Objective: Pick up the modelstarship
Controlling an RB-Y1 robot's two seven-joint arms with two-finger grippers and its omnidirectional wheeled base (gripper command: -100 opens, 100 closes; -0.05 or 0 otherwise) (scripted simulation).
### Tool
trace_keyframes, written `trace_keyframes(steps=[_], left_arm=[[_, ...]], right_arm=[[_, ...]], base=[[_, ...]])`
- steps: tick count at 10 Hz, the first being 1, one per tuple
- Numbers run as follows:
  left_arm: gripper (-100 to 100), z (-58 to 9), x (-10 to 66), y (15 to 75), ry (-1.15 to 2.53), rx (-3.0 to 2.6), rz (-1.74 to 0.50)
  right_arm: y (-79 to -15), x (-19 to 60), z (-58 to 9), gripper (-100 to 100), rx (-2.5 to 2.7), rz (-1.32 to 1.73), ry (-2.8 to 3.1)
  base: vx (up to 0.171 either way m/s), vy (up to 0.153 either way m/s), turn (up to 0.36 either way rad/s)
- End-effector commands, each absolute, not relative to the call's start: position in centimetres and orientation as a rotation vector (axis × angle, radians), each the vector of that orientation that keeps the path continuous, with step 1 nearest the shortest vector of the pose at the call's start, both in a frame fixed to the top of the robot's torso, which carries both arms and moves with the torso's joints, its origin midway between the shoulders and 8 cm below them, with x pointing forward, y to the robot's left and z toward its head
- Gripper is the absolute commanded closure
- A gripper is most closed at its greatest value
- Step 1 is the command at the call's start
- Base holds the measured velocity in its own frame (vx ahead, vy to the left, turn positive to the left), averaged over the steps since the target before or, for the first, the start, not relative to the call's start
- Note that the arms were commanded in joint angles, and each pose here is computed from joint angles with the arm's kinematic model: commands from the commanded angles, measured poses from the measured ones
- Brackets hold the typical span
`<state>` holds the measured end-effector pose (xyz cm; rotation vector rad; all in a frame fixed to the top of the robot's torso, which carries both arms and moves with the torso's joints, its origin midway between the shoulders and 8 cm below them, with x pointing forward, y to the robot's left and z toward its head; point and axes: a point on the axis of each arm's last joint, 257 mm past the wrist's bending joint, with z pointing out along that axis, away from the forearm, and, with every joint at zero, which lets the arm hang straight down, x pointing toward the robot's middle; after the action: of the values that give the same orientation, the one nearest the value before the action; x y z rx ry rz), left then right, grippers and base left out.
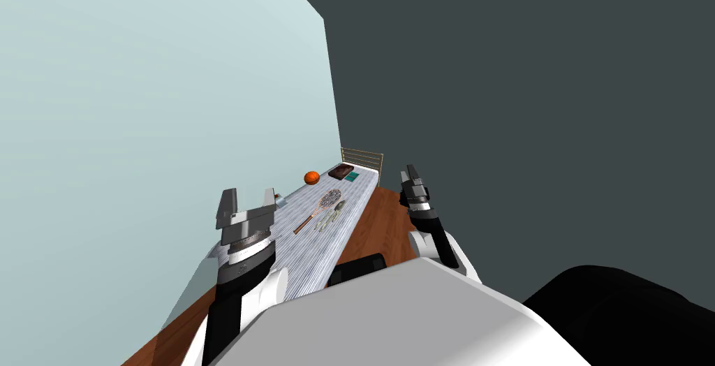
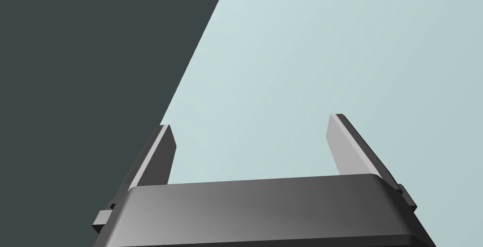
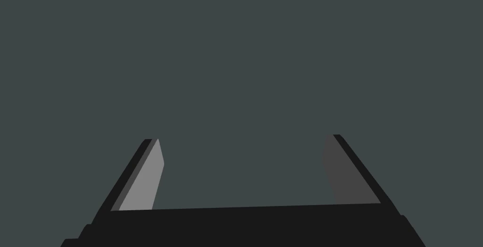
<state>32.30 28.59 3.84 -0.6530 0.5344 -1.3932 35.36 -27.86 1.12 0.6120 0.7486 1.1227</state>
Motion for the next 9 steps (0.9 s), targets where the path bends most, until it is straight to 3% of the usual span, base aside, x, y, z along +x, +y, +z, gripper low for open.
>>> trace_keyframes(steps=[1,9], left_arm=[[-100,2.6,33.2,28.4,0.582,-0.664,-1.391],[-100,-6.6,38.8,29.6,0.8,-0.819,-1.335]], right_arm=[[-27.9,35.4,1.1,0,0.612,1.123,0.749],[-27.9,35.4,1.1,0,0.612,1.123,0.749]], base=[[0.027,-0.025,-0.013],[0.051,-0.07,-0.019]])
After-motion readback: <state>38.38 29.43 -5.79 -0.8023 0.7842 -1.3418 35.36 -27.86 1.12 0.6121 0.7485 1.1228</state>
